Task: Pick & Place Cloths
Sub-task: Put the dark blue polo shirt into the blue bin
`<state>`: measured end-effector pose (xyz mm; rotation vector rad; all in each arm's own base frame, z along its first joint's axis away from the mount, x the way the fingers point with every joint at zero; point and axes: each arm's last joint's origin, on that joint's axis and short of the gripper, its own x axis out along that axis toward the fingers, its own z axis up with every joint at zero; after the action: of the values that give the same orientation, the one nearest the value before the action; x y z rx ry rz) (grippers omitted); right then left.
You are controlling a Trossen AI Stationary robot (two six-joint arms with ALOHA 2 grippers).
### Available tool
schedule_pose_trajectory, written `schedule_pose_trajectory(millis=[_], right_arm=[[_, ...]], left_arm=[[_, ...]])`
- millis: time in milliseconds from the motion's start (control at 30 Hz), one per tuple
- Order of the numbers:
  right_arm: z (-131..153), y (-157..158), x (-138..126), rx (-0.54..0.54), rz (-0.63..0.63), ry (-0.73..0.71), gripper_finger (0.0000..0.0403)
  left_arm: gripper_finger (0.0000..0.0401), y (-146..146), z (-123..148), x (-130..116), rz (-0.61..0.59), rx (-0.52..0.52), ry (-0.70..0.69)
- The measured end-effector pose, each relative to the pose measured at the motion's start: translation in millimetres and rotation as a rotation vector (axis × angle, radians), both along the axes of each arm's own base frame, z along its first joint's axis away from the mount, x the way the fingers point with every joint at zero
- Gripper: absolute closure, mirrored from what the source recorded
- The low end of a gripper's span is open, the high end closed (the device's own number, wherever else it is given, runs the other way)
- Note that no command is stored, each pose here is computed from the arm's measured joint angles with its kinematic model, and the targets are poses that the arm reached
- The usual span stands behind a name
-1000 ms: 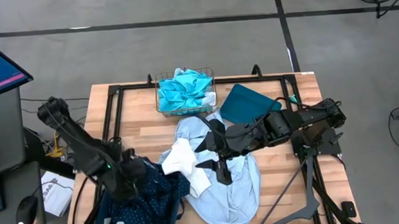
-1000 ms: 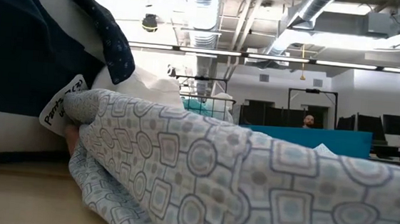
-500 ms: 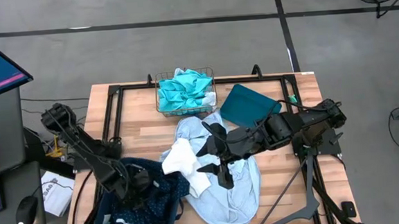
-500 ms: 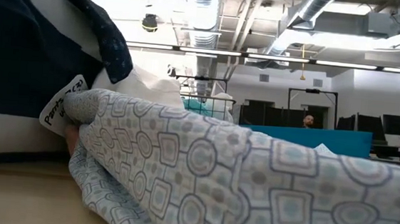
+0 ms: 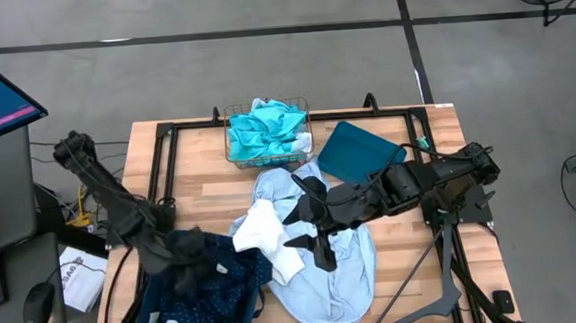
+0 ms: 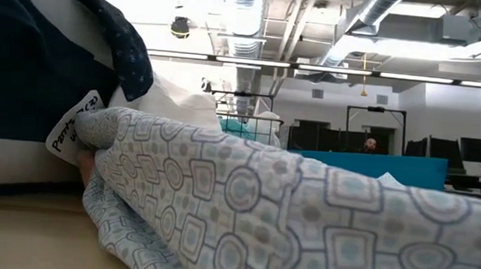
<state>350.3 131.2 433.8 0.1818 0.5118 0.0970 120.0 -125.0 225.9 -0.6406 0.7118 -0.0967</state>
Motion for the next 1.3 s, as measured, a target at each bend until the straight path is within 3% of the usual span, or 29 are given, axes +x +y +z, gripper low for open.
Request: schedule_pose_trajectory(millis=[133,333,600,800,1067,1300], right_arm=[[-16.8,0.4,1.5,0.010,-0.055,0.132,0.0185],[-92.8,11.0,28.7,-0.047,-0.190,0.489,0.0185],[-195.0,38.0,84.1,-0.051,-0.094,0.630,0.0188],[-237.8,46.0,105.4,-0.055,-0.086,0.609,0.0219],[-224.9,39.2,121.5,-0.028,-0.080,0.437,0.0265],[-154.1,20.5,114.2,-0.035,-0.045,0.216,0.0295]], left_arm=[[0.0400,12.2,19.6,-4.1,0.110,0.016,-0.193],[0.0400,23.8,37.9,-11.5,0.154,-0.010,-0.330],[0.0400,26.4,42.0,-14.1,0.148,-0.021,-0.357],[0.0400,25.8,42.3,-14.3,0.131,-0.005,-0.363],[0.0400,25.9,42.6,-14.4,0.126,-0.007,-0.365],[0.0400,25.6,43.3,-14.4,0.102,0.028,-0.381]])
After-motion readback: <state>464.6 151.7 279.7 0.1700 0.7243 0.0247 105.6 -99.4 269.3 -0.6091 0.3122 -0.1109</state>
